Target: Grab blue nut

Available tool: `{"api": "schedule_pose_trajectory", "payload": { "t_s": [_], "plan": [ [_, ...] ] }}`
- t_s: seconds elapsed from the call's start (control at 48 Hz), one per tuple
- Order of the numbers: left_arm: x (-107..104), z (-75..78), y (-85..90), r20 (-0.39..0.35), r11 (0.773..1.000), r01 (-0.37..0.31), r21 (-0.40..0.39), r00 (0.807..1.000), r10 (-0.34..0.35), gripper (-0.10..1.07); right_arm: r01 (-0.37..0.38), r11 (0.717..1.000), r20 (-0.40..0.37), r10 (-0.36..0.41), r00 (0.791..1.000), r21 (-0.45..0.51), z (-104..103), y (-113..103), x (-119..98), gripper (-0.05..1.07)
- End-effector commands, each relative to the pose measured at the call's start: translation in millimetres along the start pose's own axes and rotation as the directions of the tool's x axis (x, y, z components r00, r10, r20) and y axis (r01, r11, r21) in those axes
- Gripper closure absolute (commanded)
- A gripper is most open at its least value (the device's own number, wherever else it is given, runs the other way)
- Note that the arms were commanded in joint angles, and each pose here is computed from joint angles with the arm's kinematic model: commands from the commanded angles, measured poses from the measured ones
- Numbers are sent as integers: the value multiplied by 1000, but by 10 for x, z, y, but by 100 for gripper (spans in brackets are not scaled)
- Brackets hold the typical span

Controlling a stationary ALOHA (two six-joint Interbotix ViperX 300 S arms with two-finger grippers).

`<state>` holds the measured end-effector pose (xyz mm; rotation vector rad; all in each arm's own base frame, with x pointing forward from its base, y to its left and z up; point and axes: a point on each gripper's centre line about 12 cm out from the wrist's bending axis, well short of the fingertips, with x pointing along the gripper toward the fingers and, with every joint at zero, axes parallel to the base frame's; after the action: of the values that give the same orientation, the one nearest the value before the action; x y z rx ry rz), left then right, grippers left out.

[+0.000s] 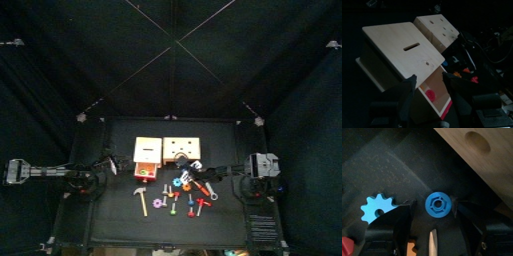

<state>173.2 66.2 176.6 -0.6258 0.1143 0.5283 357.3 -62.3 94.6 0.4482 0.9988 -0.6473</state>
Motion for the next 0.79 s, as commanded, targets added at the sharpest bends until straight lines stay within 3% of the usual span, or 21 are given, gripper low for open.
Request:
{"api": "schedule_pose_trajectory", "payload": {
  "t_s": [0.0, 0.167, 0.771],
  "plan": [
    [12, 46, -28, 16, 1000, 5, -2, 1000, -5, 14, -5, 1000, 17, 5, 1000, 4, 63, 4, -43, 28],
    [14, 50, -32, 17, 1000, 6, -3, 1000, -6, 14, -19, 1000, 38, 19, 999, 1, 126, 44, -113, 35],
    [15, 57, -34, 19, 1000, 6, -2, 1000, -6, 13, -59, 997, 105, 63, 993, -42, 296, 292, -320, 35]
  ]
}}
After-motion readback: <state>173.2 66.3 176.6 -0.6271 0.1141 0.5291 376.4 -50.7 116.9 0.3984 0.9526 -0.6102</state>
